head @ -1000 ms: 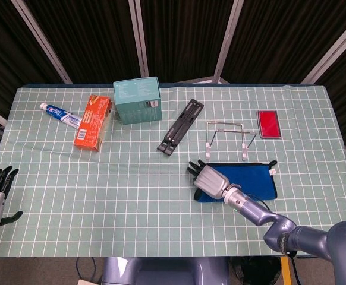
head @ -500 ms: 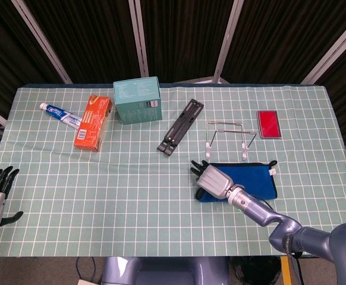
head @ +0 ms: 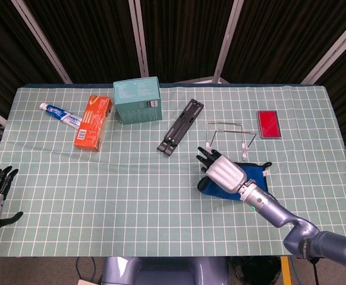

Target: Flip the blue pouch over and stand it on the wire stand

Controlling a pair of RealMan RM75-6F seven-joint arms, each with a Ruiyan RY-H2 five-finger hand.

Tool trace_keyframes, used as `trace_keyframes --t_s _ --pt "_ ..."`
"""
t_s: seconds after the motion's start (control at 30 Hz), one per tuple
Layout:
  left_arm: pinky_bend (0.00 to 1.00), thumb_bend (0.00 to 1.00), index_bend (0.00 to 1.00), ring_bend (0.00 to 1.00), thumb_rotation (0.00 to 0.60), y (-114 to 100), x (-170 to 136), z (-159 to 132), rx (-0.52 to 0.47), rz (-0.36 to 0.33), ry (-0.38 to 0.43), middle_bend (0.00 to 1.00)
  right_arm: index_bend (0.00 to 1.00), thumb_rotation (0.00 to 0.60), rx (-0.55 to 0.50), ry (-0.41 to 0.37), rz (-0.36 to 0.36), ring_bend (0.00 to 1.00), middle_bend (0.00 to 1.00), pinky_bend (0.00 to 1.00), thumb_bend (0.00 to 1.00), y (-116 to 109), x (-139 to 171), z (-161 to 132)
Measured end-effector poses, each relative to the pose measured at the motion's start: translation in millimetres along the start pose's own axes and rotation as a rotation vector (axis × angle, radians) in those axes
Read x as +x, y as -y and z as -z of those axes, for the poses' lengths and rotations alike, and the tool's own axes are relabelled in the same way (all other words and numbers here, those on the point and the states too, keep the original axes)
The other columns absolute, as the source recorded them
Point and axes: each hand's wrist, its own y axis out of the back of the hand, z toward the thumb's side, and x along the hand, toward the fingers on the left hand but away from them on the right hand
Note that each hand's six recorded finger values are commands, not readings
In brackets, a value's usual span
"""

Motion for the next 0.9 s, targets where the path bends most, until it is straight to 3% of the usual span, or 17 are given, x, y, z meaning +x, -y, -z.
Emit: trace_keyframes --t_s 0.43,0.9 --pt "0.00 0.00 0.00 0.00 0.600 -11 -6 2 -0.030 -0.028 0.007 0.00 0.74 0.600 -0.194 0.271 0.163 0.00 0.16 0.27 0.50 -67 9 46" --pt "0.00 0.00 0.00 0.00 0.600 -18 -8 6 -0.048 -0.041 0.001 0.00 0.75 0.600 -0.271 0.477 0.231 0.00 0.16 0.28 0.52 -115 8 66"
